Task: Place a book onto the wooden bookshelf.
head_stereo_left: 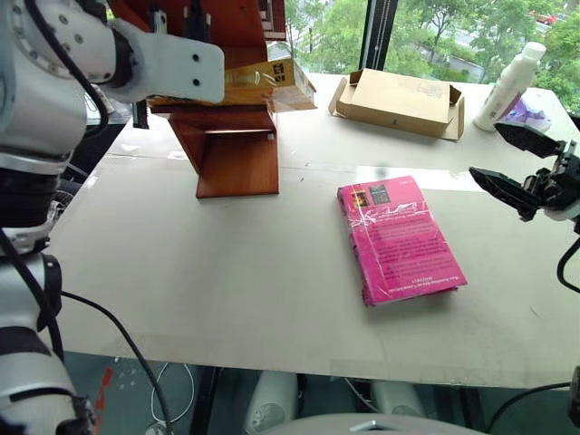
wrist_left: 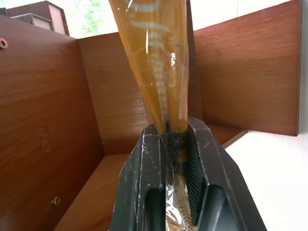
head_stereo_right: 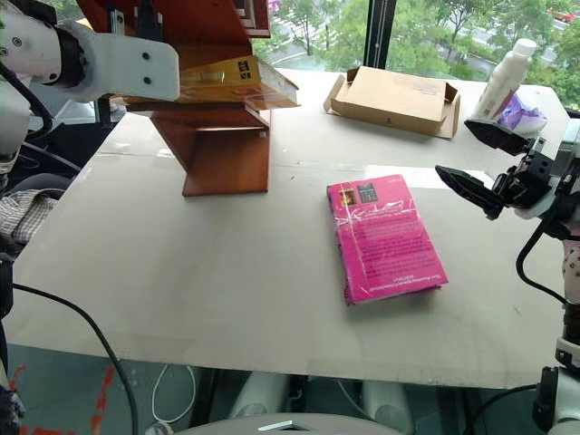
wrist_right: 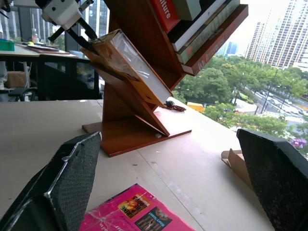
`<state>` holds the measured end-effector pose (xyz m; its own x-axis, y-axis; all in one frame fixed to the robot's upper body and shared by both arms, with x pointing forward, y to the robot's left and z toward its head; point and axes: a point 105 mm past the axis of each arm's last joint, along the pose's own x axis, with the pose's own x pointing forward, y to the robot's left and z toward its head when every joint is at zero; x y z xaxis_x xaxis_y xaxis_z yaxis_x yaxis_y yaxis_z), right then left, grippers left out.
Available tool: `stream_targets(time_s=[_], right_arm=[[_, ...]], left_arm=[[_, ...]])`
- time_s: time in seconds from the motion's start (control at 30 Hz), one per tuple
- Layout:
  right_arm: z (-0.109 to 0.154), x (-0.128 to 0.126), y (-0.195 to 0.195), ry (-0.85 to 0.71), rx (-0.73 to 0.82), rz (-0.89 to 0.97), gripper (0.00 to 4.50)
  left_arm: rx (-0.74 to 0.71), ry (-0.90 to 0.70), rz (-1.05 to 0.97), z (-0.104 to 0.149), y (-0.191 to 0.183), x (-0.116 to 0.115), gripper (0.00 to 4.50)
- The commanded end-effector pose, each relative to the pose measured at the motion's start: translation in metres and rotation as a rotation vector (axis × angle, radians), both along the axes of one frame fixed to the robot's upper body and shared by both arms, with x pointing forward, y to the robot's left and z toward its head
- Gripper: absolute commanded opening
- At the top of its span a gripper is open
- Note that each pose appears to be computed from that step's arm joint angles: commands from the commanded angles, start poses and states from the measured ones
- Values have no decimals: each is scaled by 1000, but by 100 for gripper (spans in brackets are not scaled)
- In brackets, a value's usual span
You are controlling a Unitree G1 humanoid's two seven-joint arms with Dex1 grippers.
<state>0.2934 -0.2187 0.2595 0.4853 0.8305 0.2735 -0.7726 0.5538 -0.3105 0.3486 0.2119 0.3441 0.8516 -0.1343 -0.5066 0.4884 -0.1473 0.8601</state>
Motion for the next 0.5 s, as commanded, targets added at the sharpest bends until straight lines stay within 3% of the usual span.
stream_targets(time_s=[0.03, 0.2, 0.27, 0.3, 0.43, 0.5], right_arm=[[15, -8, 0, -64, -5, 11, 450], [12, -11, -2, -50, -7, 1, 450], [11, -13, -2, -42, -6, 1, 450], [11, -13, -1, -39, -6, 2, 450], [12, -15, -1, -28, -8, 1, 450], [13, -15, -2, -25, -8, 0, 450]], left_arm=[[25, 28, 79, -10, 30, 3, 3], [-10, 62, 92, -28, 42, 9, 3], [-44, 70, 92, -28, 33, 14, 103], [-67, 62, 76, -25, 25, 16, 130], [-164, -10, 3, 4, -5, 15, 326], [-191, -3, -9, 11, -10, 9, 326]])
